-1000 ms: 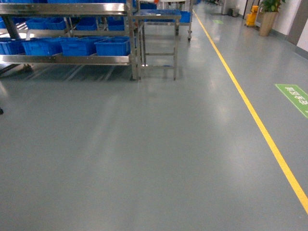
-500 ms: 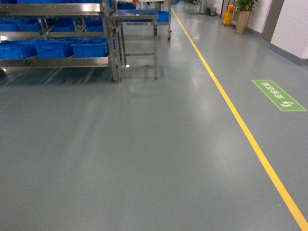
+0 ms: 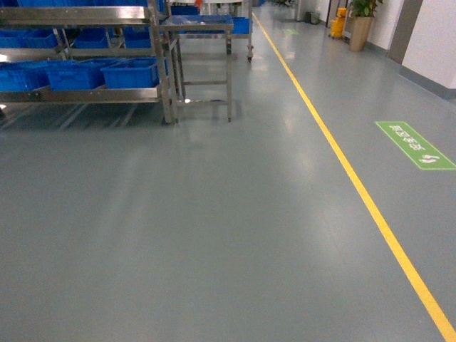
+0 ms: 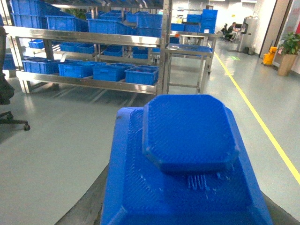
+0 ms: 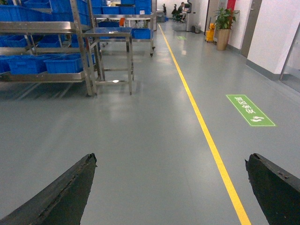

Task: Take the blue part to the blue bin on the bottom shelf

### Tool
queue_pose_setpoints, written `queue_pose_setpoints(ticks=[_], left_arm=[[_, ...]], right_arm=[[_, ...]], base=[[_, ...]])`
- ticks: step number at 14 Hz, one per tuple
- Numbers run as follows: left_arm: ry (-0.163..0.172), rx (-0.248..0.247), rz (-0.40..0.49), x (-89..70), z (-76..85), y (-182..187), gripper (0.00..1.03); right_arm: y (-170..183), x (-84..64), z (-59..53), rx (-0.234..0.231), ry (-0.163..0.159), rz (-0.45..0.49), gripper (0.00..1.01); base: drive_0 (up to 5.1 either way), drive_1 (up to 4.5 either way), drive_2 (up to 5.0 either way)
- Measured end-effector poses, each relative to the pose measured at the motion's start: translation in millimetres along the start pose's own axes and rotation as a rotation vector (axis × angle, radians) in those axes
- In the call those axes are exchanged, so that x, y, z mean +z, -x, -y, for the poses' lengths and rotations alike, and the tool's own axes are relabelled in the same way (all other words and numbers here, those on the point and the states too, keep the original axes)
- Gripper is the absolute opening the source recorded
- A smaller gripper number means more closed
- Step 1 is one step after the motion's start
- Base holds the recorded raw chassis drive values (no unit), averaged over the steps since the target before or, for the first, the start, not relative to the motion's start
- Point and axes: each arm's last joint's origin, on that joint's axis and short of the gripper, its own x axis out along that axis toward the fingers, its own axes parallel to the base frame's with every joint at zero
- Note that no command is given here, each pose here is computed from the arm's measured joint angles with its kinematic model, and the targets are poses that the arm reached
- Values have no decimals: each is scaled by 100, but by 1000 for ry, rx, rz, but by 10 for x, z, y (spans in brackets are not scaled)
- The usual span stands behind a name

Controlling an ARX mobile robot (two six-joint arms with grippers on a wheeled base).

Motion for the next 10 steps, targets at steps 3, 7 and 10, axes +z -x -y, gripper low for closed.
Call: queue_pose_setpoints(ticks=[3,7,10], left_arm=[[3,0,3,4,1,-1,43],[0,0,-1,-1,1,-1,43],[-1,0,-2,-1,1,-1,43]], right_arm=[[0,2,0,0,0,2,98],[0,1,0,0,0,1,98],[0,-1,0,0,0,-2,98]], base=[[-14,396,-425],[-14,396,-425],[-14,396,-425]])
